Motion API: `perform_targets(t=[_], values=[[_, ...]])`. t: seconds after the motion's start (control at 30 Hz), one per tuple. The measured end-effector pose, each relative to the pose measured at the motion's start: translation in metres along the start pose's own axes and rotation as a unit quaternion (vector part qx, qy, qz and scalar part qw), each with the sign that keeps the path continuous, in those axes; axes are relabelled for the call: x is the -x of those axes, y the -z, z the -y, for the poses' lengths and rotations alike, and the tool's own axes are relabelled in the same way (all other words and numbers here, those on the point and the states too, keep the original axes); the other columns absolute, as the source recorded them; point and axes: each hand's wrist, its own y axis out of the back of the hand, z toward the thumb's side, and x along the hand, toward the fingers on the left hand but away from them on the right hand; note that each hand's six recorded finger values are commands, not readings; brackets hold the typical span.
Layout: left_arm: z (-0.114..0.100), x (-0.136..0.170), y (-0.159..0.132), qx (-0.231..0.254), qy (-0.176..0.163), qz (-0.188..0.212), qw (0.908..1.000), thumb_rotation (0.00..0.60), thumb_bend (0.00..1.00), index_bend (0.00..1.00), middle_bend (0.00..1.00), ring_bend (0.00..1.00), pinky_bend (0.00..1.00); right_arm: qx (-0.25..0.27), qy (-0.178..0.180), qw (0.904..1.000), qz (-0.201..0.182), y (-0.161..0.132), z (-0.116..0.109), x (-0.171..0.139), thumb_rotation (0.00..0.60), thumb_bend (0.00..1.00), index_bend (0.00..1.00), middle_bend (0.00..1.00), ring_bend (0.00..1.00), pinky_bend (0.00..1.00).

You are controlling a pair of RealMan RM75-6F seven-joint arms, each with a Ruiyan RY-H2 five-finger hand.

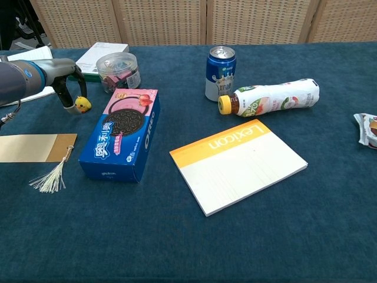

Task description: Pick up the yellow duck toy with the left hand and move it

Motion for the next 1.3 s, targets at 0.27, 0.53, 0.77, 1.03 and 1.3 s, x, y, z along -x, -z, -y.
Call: perform_targets(t=[0.27,0.53,0.77,1.03,1.3], values=[[-0.001,-0.001,0.001,-0.004,-0.004,-0.002,1.0,0.6,0.23,0.49,0.0,0.0,0.0,-0.001,-0.001,1.0,-0.001,0.0,0.0,0.0,0.6,0.0,0.03,0.0,0.0,0.0],[0.001,-0.001,0.001,-0.009,-0.005,-0.003,0.9999,0.6,0.25,0.52,0.0,0.0,0.0,-0.001,0.0,1.0,-0.001,0.0,0.0,0.0,0.6,0.0,0.03,0.0,0.0,0.0],[0.001,-0.001,0.002,-0.009,-0.006,-0.004,0.9999,0.6,0.26,0.53,0.0,0.0,0.0,-0.001,0.0,1.0,-0.001,0.0,0.0,0.0,0.6,0.0,0.03,0.0,0.0,0.0],[-0.006,0.001,0.005,-0.007,-0.014,-0.004,0.9999,0.6,0.26,0.54,0.0,0.0,0.0,-0.001,-0.001,1.0,-0.001,0.0,0.001,0.0,0.6,0.0,0.03,0.0,0.0,0.0],[-0.01,0.005,0.007,-0.005,-0.017,-0.001,0.9998,0.6,0.26,0.55,0.0,0.0,0.0,-0.004,-0.002,1.0,0.0,0.0,0.001,0.0,0.6,0.0,0.03,0.0,0.0,0.0]])
